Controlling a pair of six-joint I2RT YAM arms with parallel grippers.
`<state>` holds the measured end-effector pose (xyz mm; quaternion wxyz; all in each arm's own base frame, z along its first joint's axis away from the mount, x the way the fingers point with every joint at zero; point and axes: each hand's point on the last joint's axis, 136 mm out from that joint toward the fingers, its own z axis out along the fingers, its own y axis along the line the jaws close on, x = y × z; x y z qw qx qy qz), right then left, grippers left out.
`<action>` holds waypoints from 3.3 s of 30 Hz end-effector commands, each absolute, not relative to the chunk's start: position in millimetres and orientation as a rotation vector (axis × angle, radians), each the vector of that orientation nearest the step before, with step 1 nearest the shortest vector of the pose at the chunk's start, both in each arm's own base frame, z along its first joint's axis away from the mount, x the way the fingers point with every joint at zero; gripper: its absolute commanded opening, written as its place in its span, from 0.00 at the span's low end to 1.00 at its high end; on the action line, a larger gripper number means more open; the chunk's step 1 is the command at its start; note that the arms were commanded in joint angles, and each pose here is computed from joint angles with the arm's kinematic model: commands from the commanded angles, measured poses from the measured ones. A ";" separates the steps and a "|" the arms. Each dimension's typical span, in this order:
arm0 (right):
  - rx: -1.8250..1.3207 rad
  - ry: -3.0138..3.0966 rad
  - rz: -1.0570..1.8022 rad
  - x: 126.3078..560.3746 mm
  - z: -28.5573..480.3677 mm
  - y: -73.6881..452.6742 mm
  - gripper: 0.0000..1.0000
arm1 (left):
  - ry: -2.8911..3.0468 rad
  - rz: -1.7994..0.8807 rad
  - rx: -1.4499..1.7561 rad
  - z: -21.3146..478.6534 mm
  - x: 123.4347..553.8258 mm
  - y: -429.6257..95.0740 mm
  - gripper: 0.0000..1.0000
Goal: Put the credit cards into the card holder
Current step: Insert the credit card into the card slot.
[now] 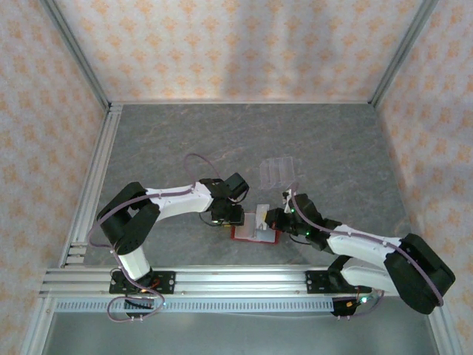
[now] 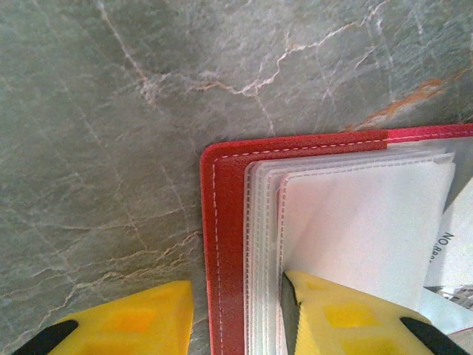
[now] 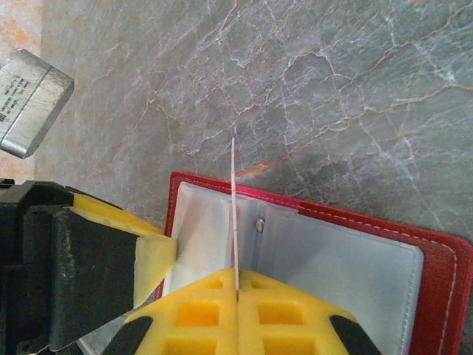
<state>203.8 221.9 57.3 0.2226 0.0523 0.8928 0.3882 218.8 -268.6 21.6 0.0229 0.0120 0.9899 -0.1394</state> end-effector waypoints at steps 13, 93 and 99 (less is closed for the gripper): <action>0.117 2.393 1.090 206.6 82.6 222.5 0.00 | 3.137 -0.265 0.021 7.5 203.0 -244.8 0.28; 0.035 2.697 1.041 172.4 23.4 223.6 0.00 | 3.146 -0.266 0.014 5.1 200.9 -244.4 0.24; 0.027 2.730 1.046 169.0 18.2 225.5 0.00 | 3.149 -0.258 0.013 4.2 200.8 -243.6 0.24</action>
